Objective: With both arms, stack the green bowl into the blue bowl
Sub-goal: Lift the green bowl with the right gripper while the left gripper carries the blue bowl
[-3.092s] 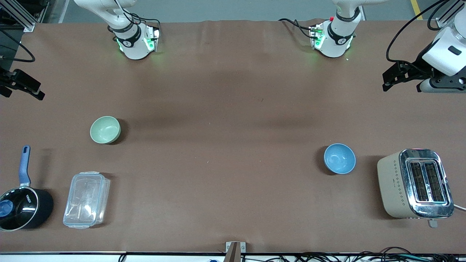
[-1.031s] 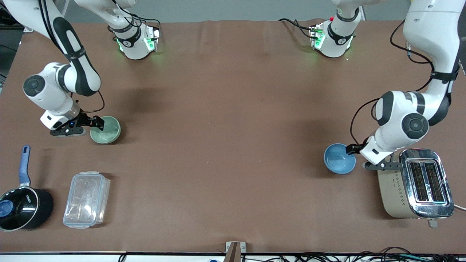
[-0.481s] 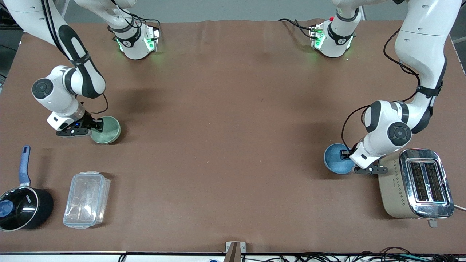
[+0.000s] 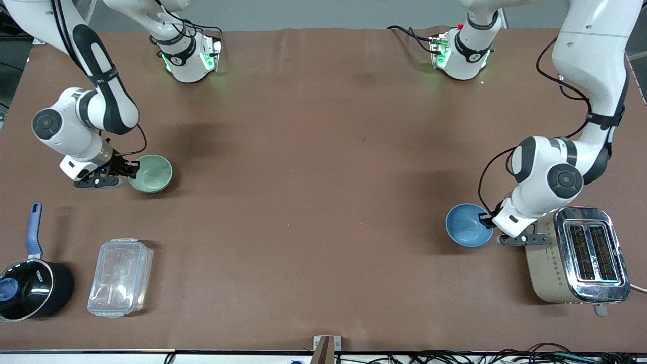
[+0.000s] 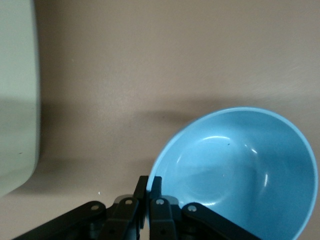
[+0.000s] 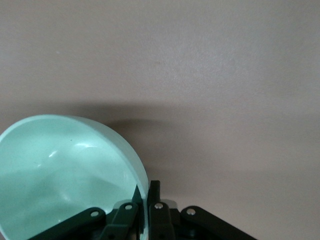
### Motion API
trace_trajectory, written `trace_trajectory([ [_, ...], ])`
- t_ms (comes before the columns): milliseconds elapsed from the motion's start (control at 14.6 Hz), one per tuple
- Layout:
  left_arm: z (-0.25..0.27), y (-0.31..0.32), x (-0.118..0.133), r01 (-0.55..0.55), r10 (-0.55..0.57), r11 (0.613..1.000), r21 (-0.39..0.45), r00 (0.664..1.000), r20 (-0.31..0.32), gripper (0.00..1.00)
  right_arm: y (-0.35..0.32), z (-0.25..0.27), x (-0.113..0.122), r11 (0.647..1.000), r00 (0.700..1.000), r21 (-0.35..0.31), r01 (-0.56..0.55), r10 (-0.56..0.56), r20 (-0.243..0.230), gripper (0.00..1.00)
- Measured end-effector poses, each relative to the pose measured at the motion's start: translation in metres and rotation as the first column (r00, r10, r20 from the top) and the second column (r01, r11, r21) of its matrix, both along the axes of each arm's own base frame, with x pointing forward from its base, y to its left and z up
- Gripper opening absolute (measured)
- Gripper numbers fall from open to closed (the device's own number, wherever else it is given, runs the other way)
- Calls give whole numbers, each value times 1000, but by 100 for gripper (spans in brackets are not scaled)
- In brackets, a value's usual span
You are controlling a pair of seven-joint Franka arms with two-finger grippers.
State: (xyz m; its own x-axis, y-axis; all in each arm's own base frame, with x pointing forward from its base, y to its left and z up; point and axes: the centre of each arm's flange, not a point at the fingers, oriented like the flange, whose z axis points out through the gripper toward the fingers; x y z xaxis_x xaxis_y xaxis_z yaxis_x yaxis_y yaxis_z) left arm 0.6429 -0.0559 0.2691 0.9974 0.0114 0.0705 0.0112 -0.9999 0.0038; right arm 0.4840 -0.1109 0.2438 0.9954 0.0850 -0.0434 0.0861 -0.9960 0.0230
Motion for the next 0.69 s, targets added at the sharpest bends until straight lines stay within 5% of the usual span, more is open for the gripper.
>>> trace_trajectory([
  [344,66,-63,-8,-130,124,989,-77,989,-76,5,12,139,50,992,995,110,62,-53,-89,5],
  [687,122,-143,-15,-263,250,958,-114,961,-119,5,75,233,83,982,986,111,155,-147,-77,5],
])
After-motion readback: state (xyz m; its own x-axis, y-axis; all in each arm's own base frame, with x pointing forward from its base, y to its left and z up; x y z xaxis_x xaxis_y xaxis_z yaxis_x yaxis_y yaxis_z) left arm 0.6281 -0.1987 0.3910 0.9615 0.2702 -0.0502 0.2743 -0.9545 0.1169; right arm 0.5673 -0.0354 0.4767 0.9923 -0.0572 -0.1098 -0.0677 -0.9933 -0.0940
